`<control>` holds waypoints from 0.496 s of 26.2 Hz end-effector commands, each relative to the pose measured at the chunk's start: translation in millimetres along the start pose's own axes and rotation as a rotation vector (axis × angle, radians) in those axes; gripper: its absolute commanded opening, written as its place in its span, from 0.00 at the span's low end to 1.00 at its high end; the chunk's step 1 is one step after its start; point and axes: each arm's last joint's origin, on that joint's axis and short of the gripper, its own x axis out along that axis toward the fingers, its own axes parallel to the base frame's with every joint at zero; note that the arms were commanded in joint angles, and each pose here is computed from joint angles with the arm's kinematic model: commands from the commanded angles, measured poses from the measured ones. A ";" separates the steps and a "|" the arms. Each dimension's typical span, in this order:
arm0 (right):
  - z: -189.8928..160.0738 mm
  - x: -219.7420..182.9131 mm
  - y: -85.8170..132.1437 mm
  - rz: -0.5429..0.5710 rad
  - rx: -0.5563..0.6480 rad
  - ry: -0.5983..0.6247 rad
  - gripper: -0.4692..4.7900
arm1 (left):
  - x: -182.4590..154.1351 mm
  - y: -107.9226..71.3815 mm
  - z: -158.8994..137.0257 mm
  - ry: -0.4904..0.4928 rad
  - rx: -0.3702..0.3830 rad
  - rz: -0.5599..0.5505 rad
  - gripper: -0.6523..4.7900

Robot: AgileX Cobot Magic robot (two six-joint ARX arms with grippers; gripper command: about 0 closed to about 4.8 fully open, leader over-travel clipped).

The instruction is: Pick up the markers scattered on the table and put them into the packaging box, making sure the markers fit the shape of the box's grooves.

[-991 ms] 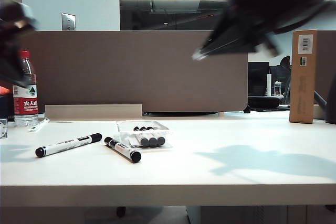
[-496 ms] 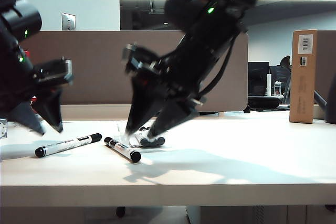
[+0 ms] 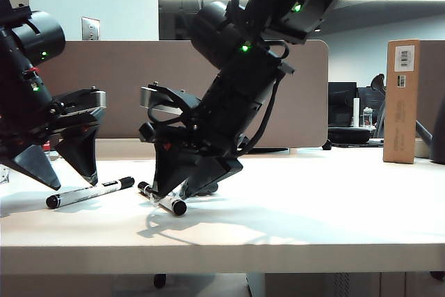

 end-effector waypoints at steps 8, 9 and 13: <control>-6.3 15.8 4.4 -0.041 -0.011 0.026 0.53 | 23.2 -14.3 -5.5 0.069 0.047 0.020 0.74; -6.5 16.2 4.4 -0.045 -0.012 0.027 0.53 | 26.3 -13.7 -7.0 0.081 0.045 0.020 0.74; -8.7 19.5 4.4 -0.056 -0.012 0.038 0.53 | 38.8 -11.5 -12.4 0.125 0.038 0.020 0.74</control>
